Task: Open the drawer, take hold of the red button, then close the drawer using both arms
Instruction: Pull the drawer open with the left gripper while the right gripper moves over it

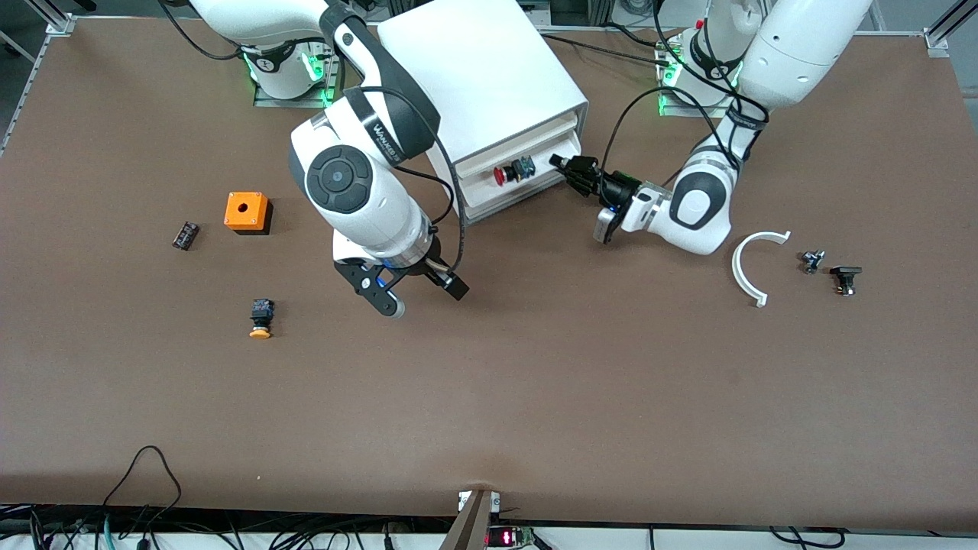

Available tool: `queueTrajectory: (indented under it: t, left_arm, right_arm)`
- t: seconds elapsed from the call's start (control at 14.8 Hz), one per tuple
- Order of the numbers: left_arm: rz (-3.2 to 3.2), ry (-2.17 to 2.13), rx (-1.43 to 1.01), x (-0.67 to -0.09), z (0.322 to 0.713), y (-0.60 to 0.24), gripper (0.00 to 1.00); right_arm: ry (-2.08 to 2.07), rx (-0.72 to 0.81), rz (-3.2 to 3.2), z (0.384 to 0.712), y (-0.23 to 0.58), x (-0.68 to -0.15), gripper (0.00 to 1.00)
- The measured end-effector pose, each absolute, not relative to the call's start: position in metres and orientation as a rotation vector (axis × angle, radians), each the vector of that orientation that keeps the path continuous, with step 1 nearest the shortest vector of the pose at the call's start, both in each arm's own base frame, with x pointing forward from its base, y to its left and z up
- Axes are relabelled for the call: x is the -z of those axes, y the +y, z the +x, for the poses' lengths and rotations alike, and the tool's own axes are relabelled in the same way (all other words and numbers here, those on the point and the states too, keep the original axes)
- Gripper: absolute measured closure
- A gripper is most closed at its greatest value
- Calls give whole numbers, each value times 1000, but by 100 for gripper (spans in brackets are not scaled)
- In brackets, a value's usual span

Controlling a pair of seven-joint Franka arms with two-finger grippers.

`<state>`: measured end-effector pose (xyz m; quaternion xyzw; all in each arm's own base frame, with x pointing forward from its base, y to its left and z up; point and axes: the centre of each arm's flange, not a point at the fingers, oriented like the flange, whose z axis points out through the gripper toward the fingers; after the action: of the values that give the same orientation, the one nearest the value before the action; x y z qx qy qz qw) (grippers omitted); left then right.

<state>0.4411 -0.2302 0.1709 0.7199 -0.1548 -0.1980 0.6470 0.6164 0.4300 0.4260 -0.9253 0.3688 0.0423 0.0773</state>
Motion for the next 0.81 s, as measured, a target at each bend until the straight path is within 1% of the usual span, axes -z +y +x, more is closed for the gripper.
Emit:
queueTrajectory:
  t: [0.2, 0.47, 0.81]
  left_arm:
    - [1669, -358, 423, -176, 474, -210, 85]
    - [1671, -366, 390, -166, 506, -190, 85]
    - [1682, -388, 367, -167, 523, -184, 85]
  right_arm:
    - [1154, -111, -2725, 612, 449, -431, 0]
    - [1218, -93, -2625, 606, 470, -440, 0]
    - [1300, -112, -2527, 589, 504, -433, 0]
